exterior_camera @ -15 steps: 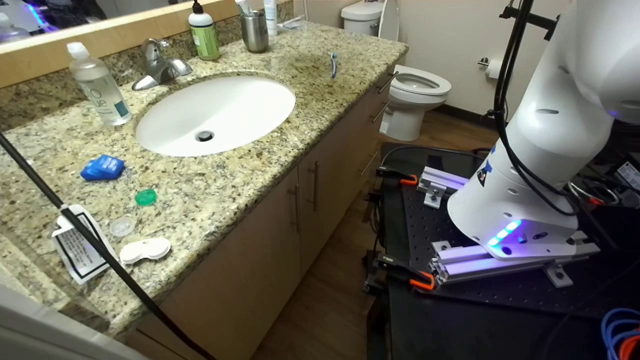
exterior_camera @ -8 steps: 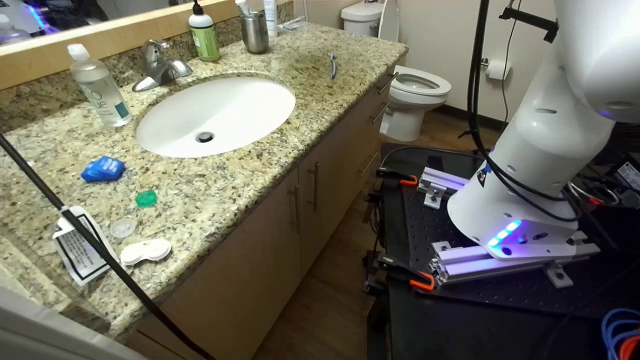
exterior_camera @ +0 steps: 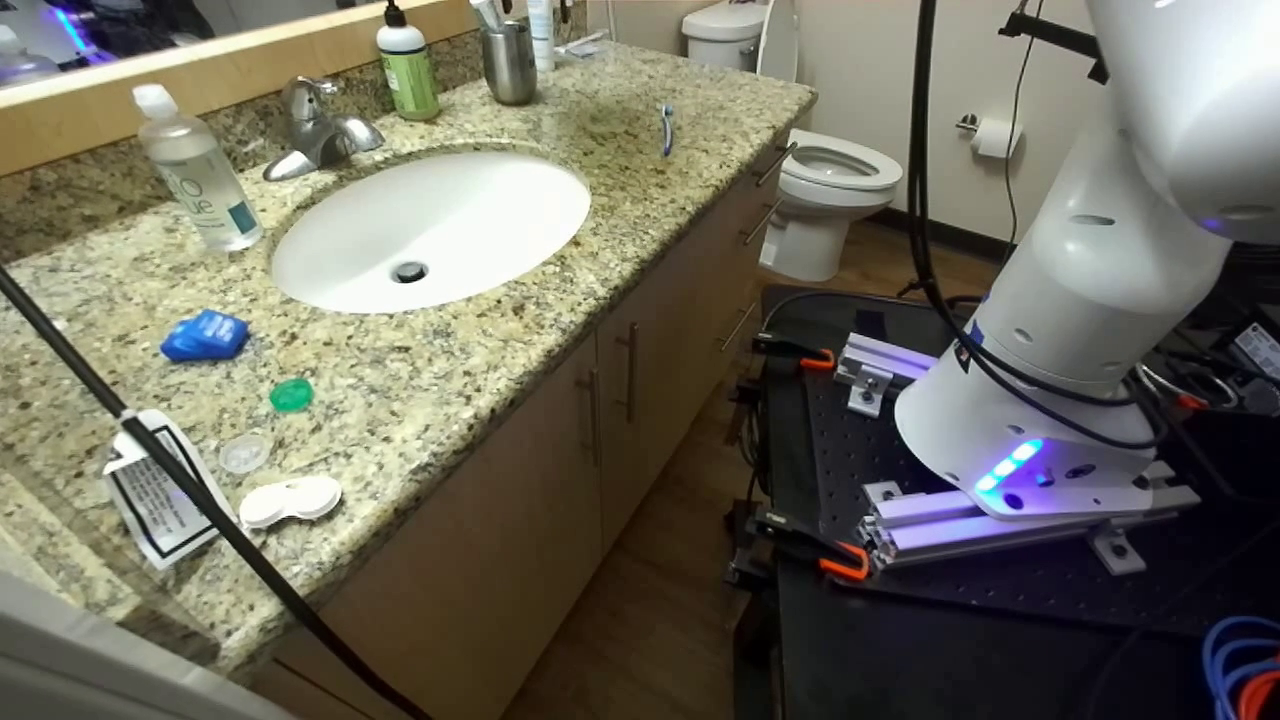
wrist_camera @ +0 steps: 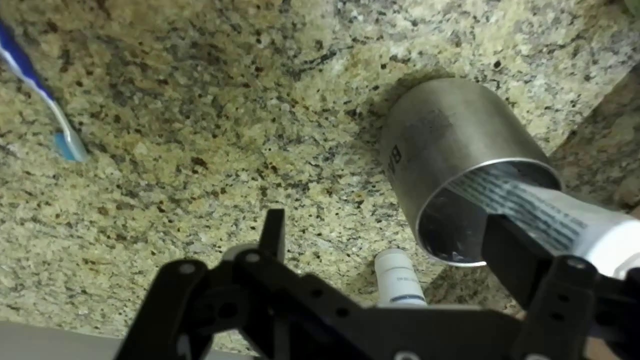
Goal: Move the silver cup to the left
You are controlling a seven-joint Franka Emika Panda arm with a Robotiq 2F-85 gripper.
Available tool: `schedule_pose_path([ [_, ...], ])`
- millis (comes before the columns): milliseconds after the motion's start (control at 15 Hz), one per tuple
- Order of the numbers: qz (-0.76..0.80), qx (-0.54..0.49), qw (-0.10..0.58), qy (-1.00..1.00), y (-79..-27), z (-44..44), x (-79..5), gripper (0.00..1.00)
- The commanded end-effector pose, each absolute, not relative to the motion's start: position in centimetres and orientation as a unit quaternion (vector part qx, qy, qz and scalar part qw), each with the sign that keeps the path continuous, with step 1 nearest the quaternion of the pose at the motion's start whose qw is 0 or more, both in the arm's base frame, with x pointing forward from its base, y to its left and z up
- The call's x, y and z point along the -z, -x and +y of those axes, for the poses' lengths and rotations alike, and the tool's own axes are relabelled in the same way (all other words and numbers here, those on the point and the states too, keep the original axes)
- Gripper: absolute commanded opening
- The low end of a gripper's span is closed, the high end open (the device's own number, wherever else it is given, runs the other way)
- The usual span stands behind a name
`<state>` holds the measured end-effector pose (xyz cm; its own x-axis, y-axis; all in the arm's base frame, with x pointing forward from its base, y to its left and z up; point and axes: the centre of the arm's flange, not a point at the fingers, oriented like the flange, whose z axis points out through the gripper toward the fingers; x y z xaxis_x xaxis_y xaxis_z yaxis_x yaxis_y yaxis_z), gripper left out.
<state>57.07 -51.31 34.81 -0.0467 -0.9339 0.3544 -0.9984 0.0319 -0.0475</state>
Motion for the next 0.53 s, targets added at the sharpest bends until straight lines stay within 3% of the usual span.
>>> schedule_pose_path([
  [0, -0.720, -0.139, 0.117, -0.669, -57.3, -51.5, -33.6, 1.00],
  [267, -0.732, -0.139, 0.125, -0.655, -58.0, -51.9, -31.7, 1.00],
  [467, -0.741, -0.075, 0.126, -0.656, -58.3, -52.6, -30.0, 1.00],
])
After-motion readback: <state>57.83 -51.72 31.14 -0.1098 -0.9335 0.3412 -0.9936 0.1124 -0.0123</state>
